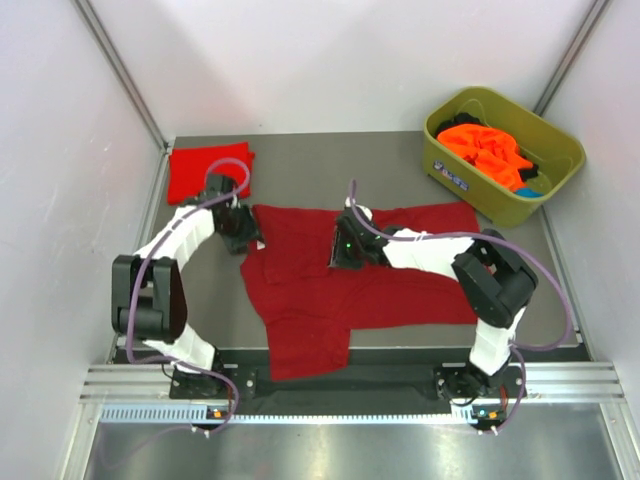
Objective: Fold and stack the t-shirts
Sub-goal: Fold the tshirt
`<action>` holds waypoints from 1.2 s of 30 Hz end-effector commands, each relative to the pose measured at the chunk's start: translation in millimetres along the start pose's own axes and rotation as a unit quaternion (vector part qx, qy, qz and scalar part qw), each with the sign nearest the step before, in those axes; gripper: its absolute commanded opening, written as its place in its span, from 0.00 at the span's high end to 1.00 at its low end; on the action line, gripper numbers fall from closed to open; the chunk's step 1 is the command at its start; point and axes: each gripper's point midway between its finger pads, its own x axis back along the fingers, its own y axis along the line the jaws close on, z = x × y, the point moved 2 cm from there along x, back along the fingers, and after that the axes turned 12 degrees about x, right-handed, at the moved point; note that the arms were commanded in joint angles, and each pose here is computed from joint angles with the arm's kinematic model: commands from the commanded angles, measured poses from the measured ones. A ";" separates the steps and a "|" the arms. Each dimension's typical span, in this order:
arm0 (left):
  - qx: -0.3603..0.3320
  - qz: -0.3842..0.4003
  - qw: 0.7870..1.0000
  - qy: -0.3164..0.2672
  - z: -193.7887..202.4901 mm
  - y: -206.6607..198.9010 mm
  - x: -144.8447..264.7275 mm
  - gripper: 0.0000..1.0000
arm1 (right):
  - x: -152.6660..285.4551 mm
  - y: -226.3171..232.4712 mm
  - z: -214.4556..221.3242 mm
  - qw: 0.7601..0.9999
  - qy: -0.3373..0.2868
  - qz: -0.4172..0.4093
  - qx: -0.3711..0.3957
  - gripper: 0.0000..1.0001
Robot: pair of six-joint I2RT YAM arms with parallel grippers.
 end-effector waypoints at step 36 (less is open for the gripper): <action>-0.042 -0.125 0.981 -0.144 -169.2 -18.5 -86.0 0.78 | 51.9 -304.1 -100.5 0.909 -0.142 0.350 -0.175 0.72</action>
